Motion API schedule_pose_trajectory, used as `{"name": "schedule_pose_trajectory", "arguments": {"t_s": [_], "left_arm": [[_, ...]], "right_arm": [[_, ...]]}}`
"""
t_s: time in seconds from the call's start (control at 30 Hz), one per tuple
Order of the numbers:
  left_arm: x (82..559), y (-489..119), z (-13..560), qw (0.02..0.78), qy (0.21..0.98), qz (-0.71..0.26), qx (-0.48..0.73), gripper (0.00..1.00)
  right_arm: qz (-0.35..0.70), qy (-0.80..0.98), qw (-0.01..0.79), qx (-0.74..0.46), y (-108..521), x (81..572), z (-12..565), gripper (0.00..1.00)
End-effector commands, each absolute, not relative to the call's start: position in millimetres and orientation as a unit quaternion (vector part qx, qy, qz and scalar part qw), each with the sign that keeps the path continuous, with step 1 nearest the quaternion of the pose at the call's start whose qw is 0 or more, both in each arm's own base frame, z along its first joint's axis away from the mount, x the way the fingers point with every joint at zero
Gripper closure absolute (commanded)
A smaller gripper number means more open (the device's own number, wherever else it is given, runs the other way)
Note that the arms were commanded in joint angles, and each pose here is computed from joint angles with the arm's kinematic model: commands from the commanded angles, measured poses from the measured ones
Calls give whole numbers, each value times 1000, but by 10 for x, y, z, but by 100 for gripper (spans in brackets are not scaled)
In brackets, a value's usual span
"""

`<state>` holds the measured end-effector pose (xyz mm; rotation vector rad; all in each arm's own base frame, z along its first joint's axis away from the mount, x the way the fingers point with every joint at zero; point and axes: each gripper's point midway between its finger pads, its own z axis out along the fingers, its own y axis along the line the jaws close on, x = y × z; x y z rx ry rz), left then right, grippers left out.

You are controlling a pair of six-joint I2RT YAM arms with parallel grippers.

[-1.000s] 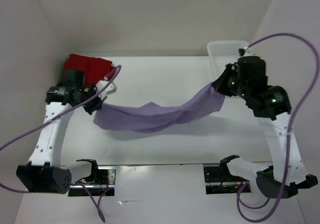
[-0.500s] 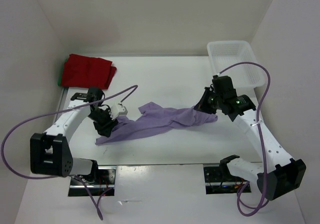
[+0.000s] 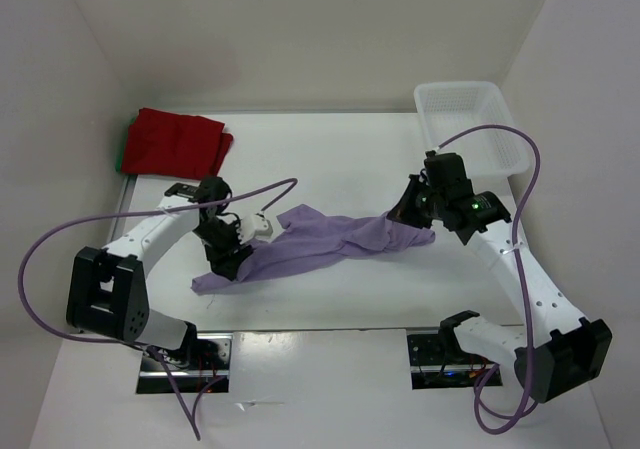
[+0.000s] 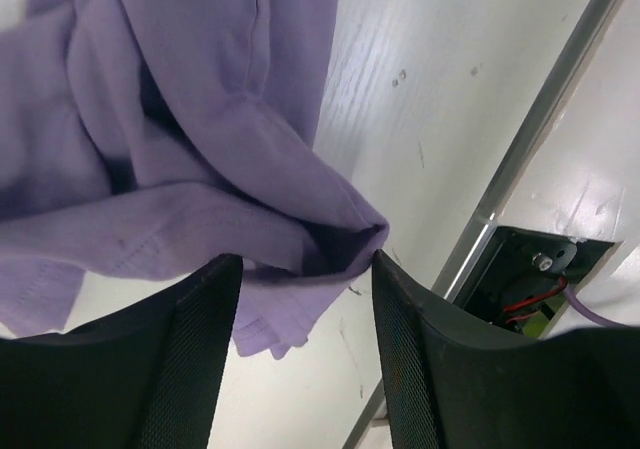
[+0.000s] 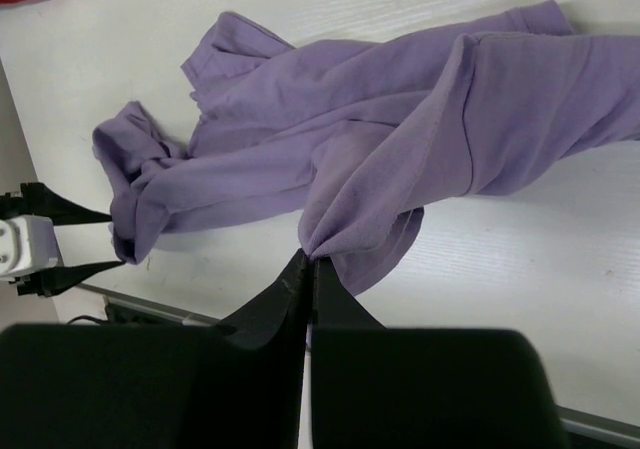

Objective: Fold and stack the t-shirts
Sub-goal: Flatten out the tshirt

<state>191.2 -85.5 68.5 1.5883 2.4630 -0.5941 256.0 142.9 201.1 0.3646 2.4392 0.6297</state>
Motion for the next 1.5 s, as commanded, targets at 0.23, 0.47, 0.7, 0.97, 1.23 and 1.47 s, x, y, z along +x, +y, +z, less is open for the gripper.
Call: {"name": "schedule_pose_trajectory", "arguments": {"t_s": [0.23,0.47,0.7,0.97,1.23,1.47], "left_arm": [[1768,-1054,794,43,781,-246,572,50],[1965,-847,605,20,801,-143,581,47],[2619,-640,447,108,847,8,521,43],[3454,-558,437,168,887,58,426,43],[4116,-323,797,225,895,110,369,44],[3779,-465,1905,325,842,72,425,28]], "right_arm": [[245,909,312,126,1474,2645,2076,100],[238,911,312,124,1449,2638,2056,100],[230,915,306,127,1425,2619,1974,100],[188,918,319,144,1272,2713,1912,100],[159,916,338,144,1156,2955,1980,100],[141,916,346,150,1012,2983,2047,100]]}}
